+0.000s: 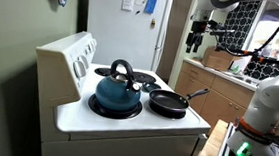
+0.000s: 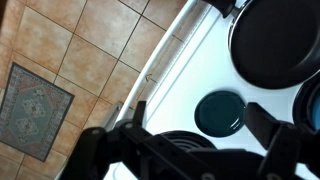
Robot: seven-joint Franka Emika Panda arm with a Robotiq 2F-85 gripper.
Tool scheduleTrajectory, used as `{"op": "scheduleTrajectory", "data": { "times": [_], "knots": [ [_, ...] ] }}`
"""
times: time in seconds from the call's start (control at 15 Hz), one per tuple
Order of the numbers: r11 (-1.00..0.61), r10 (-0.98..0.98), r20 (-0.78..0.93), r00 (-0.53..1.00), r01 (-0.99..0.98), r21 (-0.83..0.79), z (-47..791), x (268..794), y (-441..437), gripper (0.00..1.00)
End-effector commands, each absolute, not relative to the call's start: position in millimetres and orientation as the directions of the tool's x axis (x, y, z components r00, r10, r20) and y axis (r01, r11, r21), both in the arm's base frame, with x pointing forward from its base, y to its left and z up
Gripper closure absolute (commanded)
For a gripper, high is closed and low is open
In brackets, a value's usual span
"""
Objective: Place the teapot on the front right plate and the pan on the front left plate of the stove
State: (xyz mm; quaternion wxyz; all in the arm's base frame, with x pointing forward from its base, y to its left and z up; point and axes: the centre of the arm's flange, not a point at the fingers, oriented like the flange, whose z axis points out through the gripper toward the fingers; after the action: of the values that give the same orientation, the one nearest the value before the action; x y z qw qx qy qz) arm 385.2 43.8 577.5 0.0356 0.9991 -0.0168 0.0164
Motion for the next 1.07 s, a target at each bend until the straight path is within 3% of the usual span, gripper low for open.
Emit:
{"op": "scheduleTrajectory", "data": {
  "times": [0.0,0.4,0.47,1.0],
  "knots": [
    [-0.999,0.026,0.039,0.999,0.025,0.024,584.5,409.8,91.7,0.00],
    [-0.977,0.168,0.013,0.986,0.169,-0.129,592.5,436.1,243.1,0.00],
    [-0.984,0.157,0.036,0.987,0.159,-0.082,591.8,411.3,207.1,0.00],
    [-0.983,0.154,0.037,0.987,0.157,-0.090,593.9,417.8,210.8,0.00]
  ]
}}
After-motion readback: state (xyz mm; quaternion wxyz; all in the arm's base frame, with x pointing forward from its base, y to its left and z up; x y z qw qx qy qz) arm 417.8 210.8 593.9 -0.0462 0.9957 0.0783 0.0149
